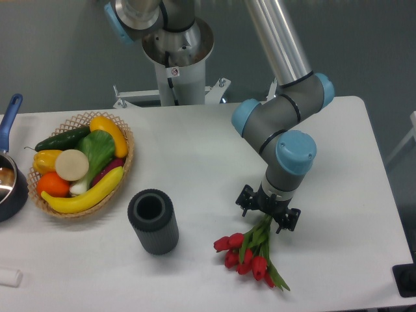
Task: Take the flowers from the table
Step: 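Lower the gripper onto the stems and close it around them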
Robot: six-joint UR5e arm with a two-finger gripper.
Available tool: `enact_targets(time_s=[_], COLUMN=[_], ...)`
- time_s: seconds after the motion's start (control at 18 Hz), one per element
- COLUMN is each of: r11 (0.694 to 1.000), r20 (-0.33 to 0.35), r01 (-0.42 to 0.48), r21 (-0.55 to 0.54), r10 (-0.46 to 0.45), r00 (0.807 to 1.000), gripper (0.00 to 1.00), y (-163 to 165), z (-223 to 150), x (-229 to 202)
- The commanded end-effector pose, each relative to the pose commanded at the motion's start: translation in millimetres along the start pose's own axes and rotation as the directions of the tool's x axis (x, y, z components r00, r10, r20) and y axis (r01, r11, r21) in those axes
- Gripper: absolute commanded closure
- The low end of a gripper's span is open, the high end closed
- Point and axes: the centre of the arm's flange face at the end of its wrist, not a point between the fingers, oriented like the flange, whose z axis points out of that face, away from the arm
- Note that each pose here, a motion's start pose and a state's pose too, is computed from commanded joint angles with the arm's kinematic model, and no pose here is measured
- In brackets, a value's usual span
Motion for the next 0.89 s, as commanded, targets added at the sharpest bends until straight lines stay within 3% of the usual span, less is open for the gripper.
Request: enact_targets(time_s=[0.28,0.56,0.89], r11=[1.0,1.0,0.999], r20=[0.002,0.005,0.015], r01=[0.003,0.004,0.04], r21=[-0.001,-0.006,0.004], r10=[-0.003,-0.004,-0.04], r00=[1.0,1.0,0.999], gripper=[0.33,0.54,0.7], y=[0,0,-1], z=[-2,-3,-14], x=[2,2,4])
